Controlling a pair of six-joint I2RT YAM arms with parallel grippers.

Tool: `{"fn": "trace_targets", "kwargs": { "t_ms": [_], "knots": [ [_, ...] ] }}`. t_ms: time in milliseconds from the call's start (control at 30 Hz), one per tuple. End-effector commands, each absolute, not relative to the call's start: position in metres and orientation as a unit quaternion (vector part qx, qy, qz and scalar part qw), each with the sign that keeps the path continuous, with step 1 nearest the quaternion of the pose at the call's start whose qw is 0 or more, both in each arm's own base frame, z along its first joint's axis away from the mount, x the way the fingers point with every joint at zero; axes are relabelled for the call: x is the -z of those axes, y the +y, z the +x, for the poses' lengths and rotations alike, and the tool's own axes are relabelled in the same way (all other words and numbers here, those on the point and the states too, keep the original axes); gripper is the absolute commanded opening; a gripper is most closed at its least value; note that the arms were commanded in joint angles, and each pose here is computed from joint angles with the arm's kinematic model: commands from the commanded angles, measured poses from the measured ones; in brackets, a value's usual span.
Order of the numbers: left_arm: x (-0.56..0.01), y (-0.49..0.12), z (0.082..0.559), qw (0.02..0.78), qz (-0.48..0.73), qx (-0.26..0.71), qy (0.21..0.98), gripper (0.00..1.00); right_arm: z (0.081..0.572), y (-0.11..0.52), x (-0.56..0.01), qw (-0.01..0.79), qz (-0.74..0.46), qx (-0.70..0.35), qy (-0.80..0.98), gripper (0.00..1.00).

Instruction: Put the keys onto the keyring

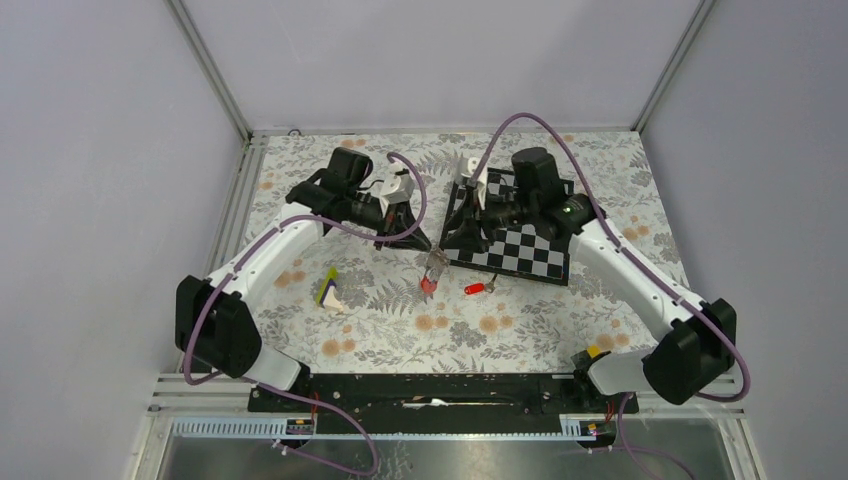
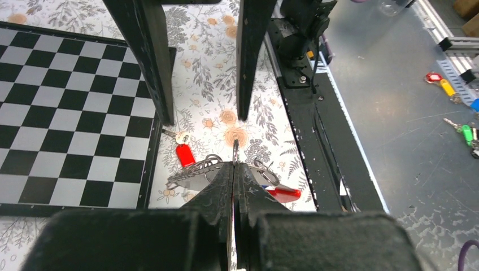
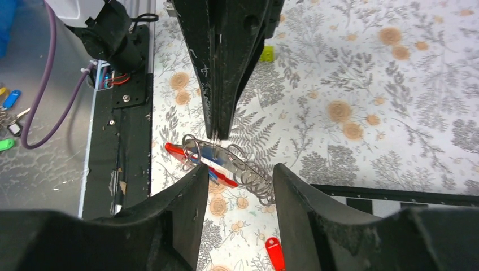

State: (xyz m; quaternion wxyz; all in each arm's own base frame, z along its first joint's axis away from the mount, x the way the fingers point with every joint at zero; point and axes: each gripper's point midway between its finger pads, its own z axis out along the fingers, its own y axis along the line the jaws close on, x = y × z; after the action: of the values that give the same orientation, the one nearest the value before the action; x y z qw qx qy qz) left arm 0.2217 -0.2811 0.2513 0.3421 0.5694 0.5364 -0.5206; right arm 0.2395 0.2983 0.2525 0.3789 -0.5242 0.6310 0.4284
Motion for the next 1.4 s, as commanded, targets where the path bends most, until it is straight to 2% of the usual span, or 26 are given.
{"fn": "trace_targets", "kwargs": {
  "t_ms": [0,200,333,467,667,933,1133,1200,1300,1367],
  "knots": [
    [-0.279,-0.287,0.215,0.343,0.567,0.571,0.484,0.0,0.24,0.288,-0.28,0.417,-0.518,-0.43,0.61,0.53],
    [-0.277,-0.288,0.219,0.328,0.55,0.575,0.51,0.0,0.222,0.291,-0.283,0.396,-0.52,-0.472,0.592,0.52],
    [-0.275,-0.296,0.247,0.329,0.478,0.541,0.608,0.0,0.223,0.295,-0.275,0.386,-0.508,-0.491,0.594,0.52],
    [-0.275,-0.293,0.257,0.336,0.459,0.509,0.647,0.0,0.23,0.296,-0.27,0.39,-0.5,-0.483,0.604,0.51],
    [-0.276,-0.288,0.255,0.363,0.494,0.444,0.653,0.0,0.241,0.294,-0.272,0.411,-0.496,-0.455,0.614,0.5],
    [-0.264,-0.288,0.237,0.331,0.547,0.386,0.665,0.0,0.247,0.298,-0.263,0.406,-0.505,-0.453,0.612,0.46],
    [-0.268,-0.295,0.226,0.332,0.56,0.379,0.657,0.0,0.234,0.306,-0.255,0.383,-0.521,-0.476,0.596,0.43],
    [-0.268,-0.297,0.223,0.33,0.562,0.38,0.656,0.0,0.232,0.308,-0.25,0.379,-0.523,-0.478,0.595,0.39],
    [-0.266,-0.299,0.221,0.327,0.563,0.381,0.656,0.0,0.23,0.308,-0.247,0.374,-0.523,-0.481,0.595,0.27],
    [-0.265,-0.299,0.221,0.325,0.564,0.382,0.656,0.0,0.228,0.308,-0.246,0.372,-0.525,-0.486,0.592,0.22]
  ]
}}
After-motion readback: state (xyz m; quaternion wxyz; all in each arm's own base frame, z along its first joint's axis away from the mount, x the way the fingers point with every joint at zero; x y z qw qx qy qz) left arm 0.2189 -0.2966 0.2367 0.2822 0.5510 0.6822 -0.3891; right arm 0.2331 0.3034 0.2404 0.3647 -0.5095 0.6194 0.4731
